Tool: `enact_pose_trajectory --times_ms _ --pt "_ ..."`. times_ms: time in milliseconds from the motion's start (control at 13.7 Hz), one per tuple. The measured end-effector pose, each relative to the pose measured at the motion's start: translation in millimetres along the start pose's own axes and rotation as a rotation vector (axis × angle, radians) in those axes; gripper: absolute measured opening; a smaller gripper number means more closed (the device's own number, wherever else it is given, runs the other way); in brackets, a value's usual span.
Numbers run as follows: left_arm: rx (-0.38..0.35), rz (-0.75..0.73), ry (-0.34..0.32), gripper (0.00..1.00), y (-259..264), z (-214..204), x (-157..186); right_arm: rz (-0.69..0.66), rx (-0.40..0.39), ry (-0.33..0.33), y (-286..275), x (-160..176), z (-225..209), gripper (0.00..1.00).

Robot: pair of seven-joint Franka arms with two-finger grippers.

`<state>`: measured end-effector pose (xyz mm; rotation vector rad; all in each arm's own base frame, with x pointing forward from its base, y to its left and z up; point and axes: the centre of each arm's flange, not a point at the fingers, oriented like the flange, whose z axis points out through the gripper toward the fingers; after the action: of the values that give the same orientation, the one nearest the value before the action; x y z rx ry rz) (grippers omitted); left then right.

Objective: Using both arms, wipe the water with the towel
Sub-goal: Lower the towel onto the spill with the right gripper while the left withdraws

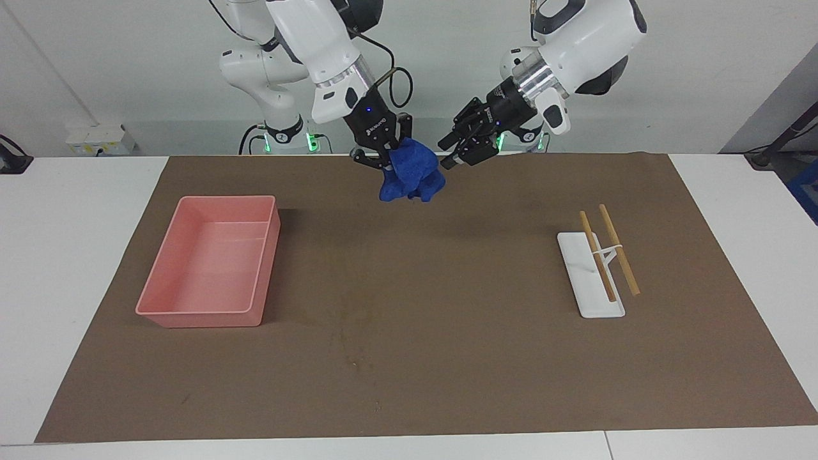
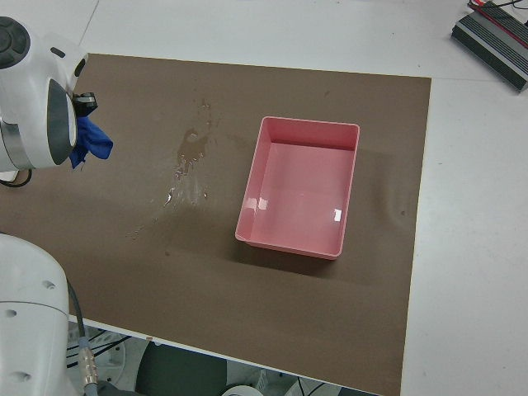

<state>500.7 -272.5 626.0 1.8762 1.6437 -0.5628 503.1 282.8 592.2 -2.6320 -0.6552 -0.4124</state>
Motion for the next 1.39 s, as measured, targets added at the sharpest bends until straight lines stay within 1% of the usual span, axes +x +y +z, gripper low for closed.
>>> enact_pose_trajectory --times_ms 73,146,220,293,439,585,659,805,951,1098,1244,1317,1390 --pt "-0.014 0.024 0.050 0.82 2 -4 3 0.009 -0.002 -0.014 5 -2 -1 0.15" --pt "-0.035 0.043 0.103 0.93 5 -10 9 0.017 -0.002 -0.033 10 -4 -2 0.15" --pt "-0.056 0.047 0.153 1.00 11 -19 21 0.024 -0.004 -0.057 14 -8 -2 0.15" --pt "-0.077 0.047 0.191 1.00 18 -30 37 0.032 -0.013 -0.083 20 -13 0 0.15" --pt "-0.111 0.101 0.233 1.00 31 -59 74 0.064 -0.043 -0.137 38 -32 13 0.15" --pt "-0.127 0.229 0.277 1.00 40 -88 113 0.082 -0.086 -0.181 59 -48 32 0.15" --pt "-0.120 0.324 0.326 1.00 43 -101 132 0.087 -0.120 -0.183 68 -51 41 0.15" --pt "-0.058 0.528 0.454 1.00 44 -114 154 0.124 -0.149 -0.179 84 -51 65 0.15" --pt "0.010 0.709 0.517 1.00 44 -119 163 0.170 -0.168 -0.201 101 -53 98 0.15" --pt "0.128 0.894 0.575 1.00 41 -123 176 0.202 -0.211 -0.234 116 -57 133 0.15" --pt "0.257 1.040 0.609 1.00 36 -124 183 0.220 -0.233 -0.269 124 -62 159 0.15" --pt "0.317 1.105 0.615 1.00 34 -126 186 0.216 -0.242 -0.277 126 -64 168 0.15" --pt "0.371 1.169 0.604 1.00 31 -128 189 0.204 -0.253 -0.282 130 -65 177 0.15"
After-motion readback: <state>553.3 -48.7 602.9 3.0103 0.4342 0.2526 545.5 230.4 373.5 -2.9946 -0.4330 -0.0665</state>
